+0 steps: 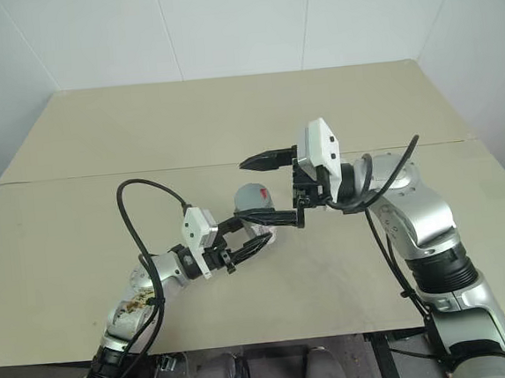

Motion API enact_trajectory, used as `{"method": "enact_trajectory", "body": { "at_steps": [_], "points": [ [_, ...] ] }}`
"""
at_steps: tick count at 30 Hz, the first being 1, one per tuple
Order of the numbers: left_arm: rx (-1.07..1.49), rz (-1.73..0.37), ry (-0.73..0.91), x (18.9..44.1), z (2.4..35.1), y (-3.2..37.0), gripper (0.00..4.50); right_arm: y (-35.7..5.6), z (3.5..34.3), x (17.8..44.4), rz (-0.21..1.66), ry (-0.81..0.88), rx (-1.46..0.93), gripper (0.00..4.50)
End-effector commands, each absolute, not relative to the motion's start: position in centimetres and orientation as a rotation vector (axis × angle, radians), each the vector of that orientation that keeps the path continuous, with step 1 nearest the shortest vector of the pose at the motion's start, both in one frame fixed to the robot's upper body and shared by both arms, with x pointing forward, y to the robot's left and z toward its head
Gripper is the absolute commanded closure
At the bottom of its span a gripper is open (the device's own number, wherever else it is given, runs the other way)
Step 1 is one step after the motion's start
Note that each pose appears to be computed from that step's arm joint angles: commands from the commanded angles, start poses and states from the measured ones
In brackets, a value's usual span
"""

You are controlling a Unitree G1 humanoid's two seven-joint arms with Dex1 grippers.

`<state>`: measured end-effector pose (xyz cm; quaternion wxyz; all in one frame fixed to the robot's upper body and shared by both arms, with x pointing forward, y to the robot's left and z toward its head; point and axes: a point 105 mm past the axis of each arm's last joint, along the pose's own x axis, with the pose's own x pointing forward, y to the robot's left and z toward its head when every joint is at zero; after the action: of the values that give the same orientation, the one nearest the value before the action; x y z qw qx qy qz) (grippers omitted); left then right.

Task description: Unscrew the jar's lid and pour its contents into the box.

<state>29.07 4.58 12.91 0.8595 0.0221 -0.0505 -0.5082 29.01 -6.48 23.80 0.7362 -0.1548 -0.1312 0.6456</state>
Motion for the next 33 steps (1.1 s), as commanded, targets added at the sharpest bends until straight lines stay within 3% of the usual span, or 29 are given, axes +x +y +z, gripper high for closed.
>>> {"method": "enact_trajectory", "body": {
  "at_steps": [1, 33],
  "points": [
    [0.061, -1.089, -0.157, 28.7, 14.0, 4.2, 2.07, -6.1, 24.2, 29.3, 1.395, -0.311, -0.348, 0.05],
    [0.052, -1.097, -0.150, 28.6, 13.6, 4.2, 2.07, -10.0, 23.5, 29.6, 1.318, -0.256, -0.377, 0.05]
  ]
}}
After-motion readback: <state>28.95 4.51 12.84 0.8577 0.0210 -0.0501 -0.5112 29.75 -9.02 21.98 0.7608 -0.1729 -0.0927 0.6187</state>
